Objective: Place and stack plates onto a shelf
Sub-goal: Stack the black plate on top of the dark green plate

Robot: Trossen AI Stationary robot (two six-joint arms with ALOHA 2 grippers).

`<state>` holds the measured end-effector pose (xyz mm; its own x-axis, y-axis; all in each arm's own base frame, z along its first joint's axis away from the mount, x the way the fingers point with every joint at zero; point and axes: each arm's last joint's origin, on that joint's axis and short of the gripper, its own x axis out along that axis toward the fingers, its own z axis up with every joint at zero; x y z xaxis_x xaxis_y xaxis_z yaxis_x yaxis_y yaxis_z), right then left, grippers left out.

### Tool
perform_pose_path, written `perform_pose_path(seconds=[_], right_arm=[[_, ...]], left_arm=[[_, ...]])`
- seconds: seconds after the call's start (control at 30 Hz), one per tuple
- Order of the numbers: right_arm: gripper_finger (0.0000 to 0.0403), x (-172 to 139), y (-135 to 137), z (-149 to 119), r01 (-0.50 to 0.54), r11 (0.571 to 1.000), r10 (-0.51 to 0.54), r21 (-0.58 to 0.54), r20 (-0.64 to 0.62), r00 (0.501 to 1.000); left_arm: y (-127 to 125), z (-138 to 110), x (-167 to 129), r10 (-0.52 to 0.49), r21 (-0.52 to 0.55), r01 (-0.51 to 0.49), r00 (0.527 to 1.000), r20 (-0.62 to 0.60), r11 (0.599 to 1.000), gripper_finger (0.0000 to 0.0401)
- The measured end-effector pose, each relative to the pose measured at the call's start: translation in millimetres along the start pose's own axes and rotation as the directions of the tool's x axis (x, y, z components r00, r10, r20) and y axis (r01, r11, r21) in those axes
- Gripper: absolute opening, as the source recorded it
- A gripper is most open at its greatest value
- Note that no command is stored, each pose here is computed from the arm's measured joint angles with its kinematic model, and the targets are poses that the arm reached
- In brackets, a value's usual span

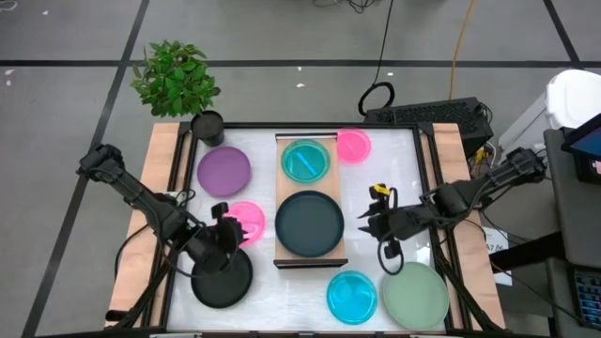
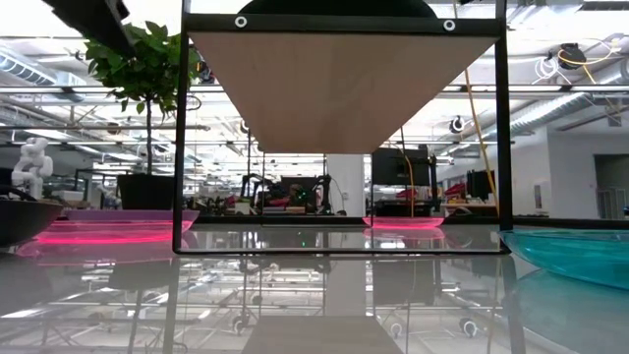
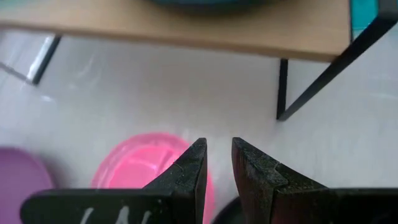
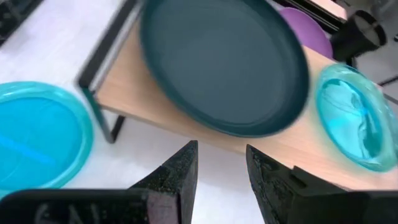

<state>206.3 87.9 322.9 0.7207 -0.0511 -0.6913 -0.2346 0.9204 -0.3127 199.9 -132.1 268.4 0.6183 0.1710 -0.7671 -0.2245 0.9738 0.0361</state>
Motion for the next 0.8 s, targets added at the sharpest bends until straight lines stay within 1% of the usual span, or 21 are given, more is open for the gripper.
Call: perform_pose_path(seconds=[0.13, 0.23, 0.37, 0.43, 0.53, 0.7, 0.73, 0.8], right_arm=[[0.0118, -2.8, 7.3, -2.5, -0.024, 1.000, 0.024, 0.000, -0.020, 1.000], [0.0118, -4.2, 11.4, -4.3, -0.037, 0.999, 0.037, 0.008, -0.035, 0.999], [0.0118, -6.0, 15.6, -4.6, -0.050, 0.999, 0.050, 0.016, -0.035, 0.998], [0.0118, -6.7, 17.3, -4.6, -0.056, 0.998, 0.056, 0.010, -0.033, 0.998], [0.0118, -7.2, 18.6, -4.5, -0.059, 0.998, 0.059, 0.007, -0.031, 0.998], [0.0118, -7.3, 19.0, -4.6, -0.058, 0.998, 0.059, 0.038, -0.031, 0.998], [0.0118, -7.4, 18.9, -4.6, -0.058, 0.997, 0.059, 0.043, -0.031, 0.998], [0.0118, -7.3, 18.9, -4.7, -0.057, 0.997, 0.059, 0.048, -0.032, 0.998]], left_arm=[[0.4, -6.5, -2.2, 0.013, -0.079, -0.016, 0.999, -0.044, 0.997, 0.0081], [-0.4, -10.8, -3.6, -0.010, -0.163, -0.006, 0.995, -0.095, 0.987, 0.0081], [-0.6, -14.8, -4.2, -0.053, -0.276, 0.002, 0.983, -0.176, 0.961, 0.0081], [0.4, -16.1, -4.4, -0.048, -0.284, -0.009, 0.980, -0.194, 0.959, 0.0081], [1.7, -18.4, -5.1, -0.031, -0.236, -0.020, 0.977, -0.211, 0.972, 0.0081], [0.6, -22.2, -7.5, -0.025, -0.257, -0.034, 0.974, -0.226, 0.966, 0.0081], [1.4, -23.7, -8.1, -0.014, -0.269, -0.051, 0.972, -0.236, 0.962, 0.0081], [6.3, -26.9, -8.7, 0.031, -0.307, -0.117, 0.962, -0.272, 0.945, 0.0081]])
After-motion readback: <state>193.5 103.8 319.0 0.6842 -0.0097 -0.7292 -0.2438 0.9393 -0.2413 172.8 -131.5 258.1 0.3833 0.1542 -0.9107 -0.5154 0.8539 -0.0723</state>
